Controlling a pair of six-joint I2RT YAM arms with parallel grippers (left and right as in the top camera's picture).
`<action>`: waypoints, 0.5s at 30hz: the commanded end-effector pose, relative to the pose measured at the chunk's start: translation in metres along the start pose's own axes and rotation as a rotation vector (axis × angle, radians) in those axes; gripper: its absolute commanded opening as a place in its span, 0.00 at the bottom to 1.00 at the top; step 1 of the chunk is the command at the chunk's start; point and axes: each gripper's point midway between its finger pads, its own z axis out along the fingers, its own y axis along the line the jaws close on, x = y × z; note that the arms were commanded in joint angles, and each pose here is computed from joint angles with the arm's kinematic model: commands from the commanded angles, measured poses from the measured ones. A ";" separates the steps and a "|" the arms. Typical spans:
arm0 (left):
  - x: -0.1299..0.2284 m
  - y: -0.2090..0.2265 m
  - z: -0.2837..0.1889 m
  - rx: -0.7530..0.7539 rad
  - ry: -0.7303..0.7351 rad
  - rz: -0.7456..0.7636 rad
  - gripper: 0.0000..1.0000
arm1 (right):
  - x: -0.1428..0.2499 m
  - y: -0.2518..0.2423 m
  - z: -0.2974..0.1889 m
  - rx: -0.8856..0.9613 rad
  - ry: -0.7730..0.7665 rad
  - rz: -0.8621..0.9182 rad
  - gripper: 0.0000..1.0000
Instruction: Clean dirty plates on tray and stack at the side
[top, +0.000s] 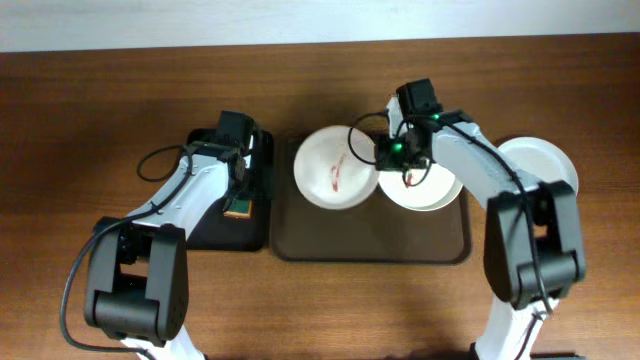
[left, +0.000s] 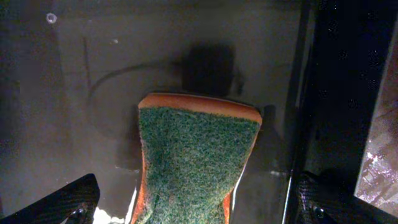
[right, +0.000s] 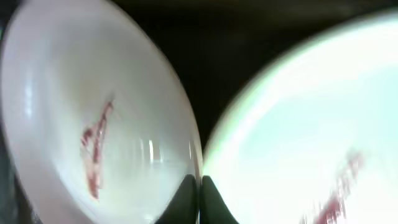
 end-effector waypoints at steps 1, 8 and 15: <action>-0.009 -0.005 -0.011 0.022 -0.034 0.002 1.00 | 0.023 0.013 -0.017 -0.013 0.076 0.001 0.04; -0.011 -0.005 -0.011 0.023 -0.041 0.002 1.00 | 0.064 0.025 -0.009 0.006 0.210 -0.031 0.04; -0.012 -0.005 -0.009 0.025 -0.049 0.002 0.73 | 0.071 0.026 -0.007 0.008 0.227 -0.038 0.04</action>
